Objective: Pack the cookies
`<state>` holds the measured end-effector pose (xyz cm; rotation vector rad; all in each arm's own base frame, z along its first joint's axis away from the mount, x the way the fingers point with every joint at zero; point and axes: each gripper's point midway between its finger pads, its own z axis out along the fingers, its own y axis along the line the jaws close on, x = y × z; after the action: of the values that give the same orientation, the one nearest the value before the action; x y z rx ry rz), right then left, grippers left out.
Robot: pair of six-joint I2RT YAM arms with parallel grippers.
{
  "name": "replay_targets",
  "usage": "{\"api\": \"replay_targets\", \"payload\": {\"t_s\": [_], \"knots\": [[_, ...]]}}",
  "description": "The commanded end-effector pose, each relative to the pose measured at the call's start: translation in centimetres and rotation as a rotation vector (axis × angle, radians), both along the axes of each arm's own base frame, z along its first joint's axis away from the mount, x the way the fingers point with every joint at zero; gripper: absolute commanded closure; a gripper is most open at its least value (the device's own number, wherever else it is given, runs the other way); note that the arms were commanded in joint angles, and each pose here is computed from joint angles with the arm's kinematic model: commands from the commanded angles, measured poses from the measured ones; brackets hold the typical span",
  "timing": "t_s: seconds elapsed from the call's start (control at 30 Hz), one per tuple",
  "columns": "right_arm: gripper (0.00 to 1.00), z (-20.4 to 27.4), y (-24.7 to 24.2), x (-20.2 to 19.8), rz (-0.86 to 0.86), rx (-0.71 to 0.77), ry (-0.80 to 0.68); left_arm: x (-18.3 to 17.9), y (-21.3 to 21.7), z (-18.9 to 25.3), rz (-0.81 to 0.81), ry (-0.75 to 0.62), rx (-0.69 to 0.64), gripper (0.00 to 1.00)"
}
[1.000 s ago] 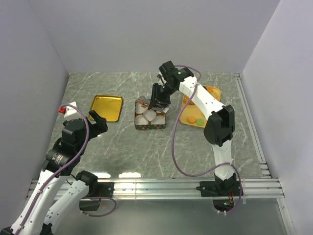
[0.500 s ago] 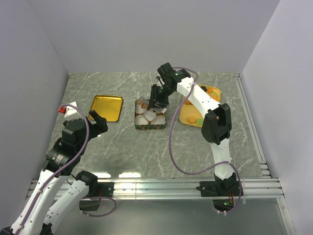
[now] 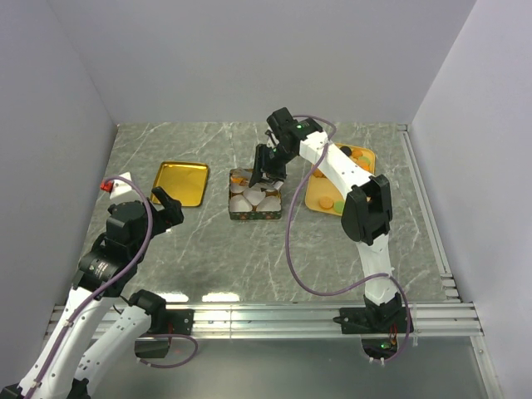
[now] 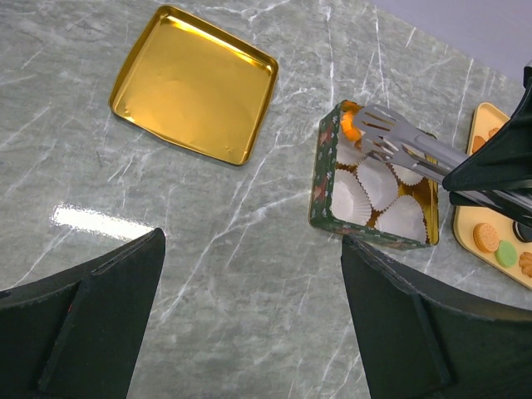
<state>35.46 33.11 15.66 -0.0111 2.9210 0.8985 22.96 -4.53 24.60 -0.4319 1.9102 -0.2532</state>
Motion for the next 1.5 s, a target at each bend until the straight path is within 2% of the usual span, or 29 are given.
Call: {"api": "replay_targets", "payload": {"t_s": [0.0, 0.4, 0.67, 0.97, 1.2, 1.47], "knots": [[0.50, 1.5, 0.1, 0.8, -0.004, 0.029, -0.053, 0.4, -0.2, 0.6, -0.003, -0.025, -0.002, 0.07], [0.49, 3.0, -0.6, 0.4, -0.010, 0.029, -0.077, 0.3, -0.2, 0.7, -0.005, -0.029, -0.004, 0.07], [0.49, 6.8, -2.3, -0.8, -0.017, 0.045, -0.141, 0.3, -0.2, 0.6, -0.005, -0.028, -0.003, 0.07], [0.49, 8.9, -9.6, -2.5, -0.093, -0.022, -0.195, 0.3, -0.2, 0.8, -0.008, -0.036, -0.006, 0.07], [0.49, 7.2, -17.2, -3.5, -0.217, -0.120, -0.171, 0.2, -0.3, 0.9, -0.015, -0.038, -0.006, 0.07], [0.49, 4.3, -20.9, -3.5, -0.296, -0.157, -0.122, 0.2, -0.4, 0.8, -0.017, -0.037, -0.008, 0.07]]}}
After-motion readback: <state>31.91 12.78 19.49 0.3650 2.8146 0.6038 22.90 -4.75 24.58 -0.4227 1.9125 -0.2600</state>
